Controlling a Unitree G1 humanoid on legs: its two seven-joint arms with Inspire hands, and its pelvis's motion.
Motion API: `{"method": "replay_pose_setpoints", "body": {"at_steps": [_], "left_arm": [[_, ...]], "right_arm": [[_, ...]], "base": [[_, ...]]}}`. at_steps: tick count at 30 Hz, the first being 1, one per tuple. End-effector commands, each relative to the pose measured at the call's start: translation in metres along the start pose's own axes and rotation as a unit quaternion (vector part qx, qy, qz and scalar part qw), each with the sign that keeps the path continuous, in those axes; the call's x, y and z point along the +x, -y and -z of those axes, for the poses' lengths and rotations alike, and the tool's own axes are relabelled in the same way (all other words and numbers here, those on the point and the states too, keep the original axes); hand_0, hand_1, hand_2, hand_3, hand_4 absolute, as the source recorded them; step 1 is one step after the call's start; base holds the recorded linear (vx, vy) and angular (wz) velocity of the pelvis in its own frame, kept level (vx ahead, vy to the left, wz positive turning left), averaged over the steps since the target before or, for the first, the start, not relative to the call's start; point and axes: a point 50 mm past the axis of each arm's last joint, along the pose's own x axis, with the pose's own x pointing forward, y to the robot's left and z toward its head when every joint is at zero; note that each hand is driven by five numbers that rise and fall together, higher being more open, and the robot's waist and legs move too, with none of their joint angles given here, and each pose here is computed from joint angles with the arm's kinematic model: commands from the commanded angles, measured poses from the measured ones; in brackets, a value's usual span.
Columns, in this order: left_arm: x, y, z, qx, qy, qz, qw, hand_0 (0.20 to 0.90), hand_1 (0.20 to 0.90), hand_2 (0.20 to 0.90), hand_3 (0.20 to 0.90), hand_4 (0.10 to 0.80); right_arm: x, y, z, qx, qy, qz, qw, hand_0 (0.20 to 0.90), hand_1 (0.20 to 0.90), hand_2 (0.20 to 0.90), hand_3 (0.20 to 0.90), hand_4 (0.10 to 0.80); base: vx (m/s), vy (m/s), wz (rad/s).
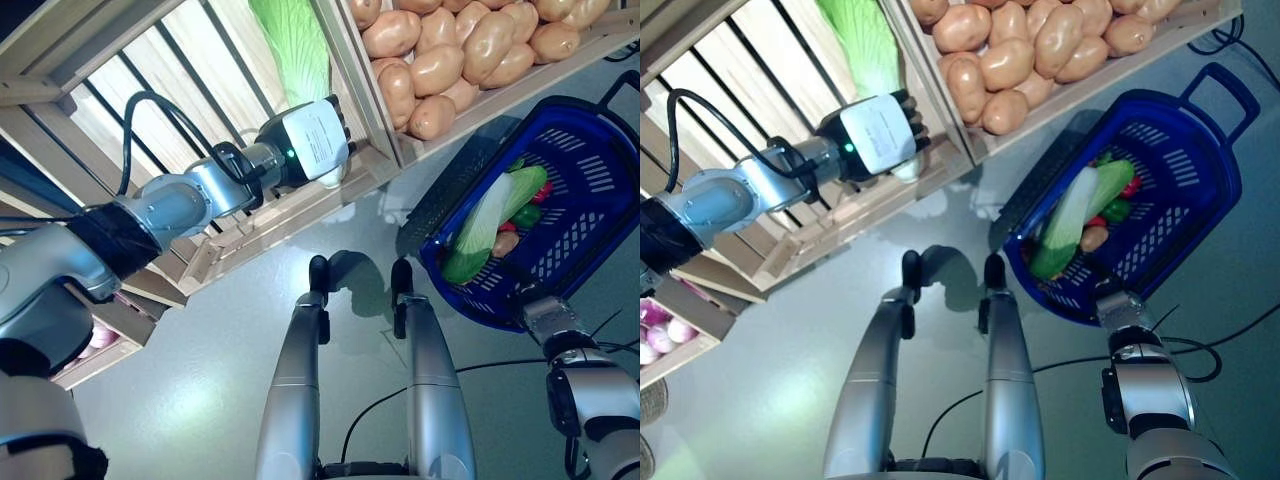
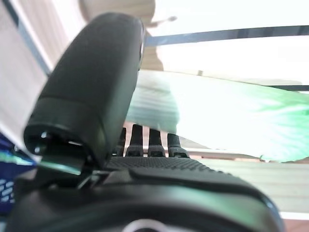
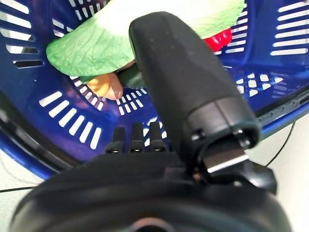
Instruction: Put vegetables into the basket
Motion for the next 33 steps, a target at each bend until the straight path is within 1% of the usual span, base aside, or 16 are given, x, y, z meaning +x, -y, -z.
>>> {"method": "replay_pose_setpoints", "body": {"at_steps": [1,8,14,15,18,20,21,25,29,33], "left_arm": [[0.002,-0.046,0.054,0.048,-0.099,-0.132,0.985,0.9,0.9,0.9,0.9,0.8],[-0.004,-0.013,0.051,0.063,-0.111,-0.126,0.984,0.9,0.9,0.9,0.9,0.8],[-0.006,-0.002,0.051,0.05,-0.14,-0.159,0.976,0.9,0.9,0.9,0.9,0.8],[-0.008,0.004,0.05,0.037,-0.147,-0.18,0.972,0.9,0.9,0.9,0.9,0.8],[-0.008,0.007,0.047,0.027,-0.147,-0.209,0.966,0.9,0.9,0.9,0.9,0.8],[-0.008,0.009,0.047,0.023,-0.147,-0.212,0.966,0.9,0.9,0.9,0.9,0.8],[-0.008,0.015,0.046,0.024,-0.153,-0.194,0.969,0.9,0.9,0.9,0.9,0.8],[-0.007,0.022,0.04,0.013,-0.154,-0.192,0.969,0.9,0.9,0.9,0.9,0.8],[-0.006,0.023,0.036,0.016,-0.136,-0.194,0.971,0.9,0.9,0.9,0.9,0.8],[-0.005,0.021,0.036,0.006,-0.134,-0.207,0.969,0.9,0.9,0.9,0.9,0.8]], "right_arm": [[0.003,0.028,-0.033,-0.033,0.056,0.044,0.997,0.9,0.9,0.9,0.9,0.8],[0.002,0.021,-0.031,-0.04,0.054,0.04,0.997,0.9,0.9,0.9,0.9,0.8],[0.0,0.013,-0.031,-0.044,0.055,0.033,0.997,0.9,0.9,0.9,0.9,0.8],[0.0,0.01,-0.029,-0.046,0.054,0.032,0.997,0.9,0.9,0.9,0.9,0.8],[-0.001,0.006,-0.028,-0.045,0.055,0.03,0.997,0.9,0.9,0.9,0.9,0.8],[-0.002,0.004,-0.029,-0.046,0.056,0.031,0.997,0.9,0.9,0.9,0.9,0.8],[-0.002,0.002,-0.03,-0.045,0.057,0.033,0.997,0.9,0.9,0.9,0.9,0.8],[-0.003,0.001,-0.03,-0.044,0.057,0.038,0.997,0.9,0.9,0.9,0.9,0.8],[-0.003,-0.002,-0.03,-0.042,0.055,0.034,0.997,0.9,0.9,0.9,0.9,0.8],[-0.004,-0.003,-0.03,-0.044,0.058,0.032,0.997,0.9,0.9,0.9,0.9,0.8]], "base": [[0.0,0.0,0.0],[0.0,0.0,0.0],[0.0,0.0,0.0],[0.0,0.0,0.0],[0.0,0.0,0.0],[0.0,0.0,0.0],[0.0,0.0,0.0],[0.0,0.003,-0.02],[0.0,0.002,-0.05],[0.0,0.0,0.0]]}}
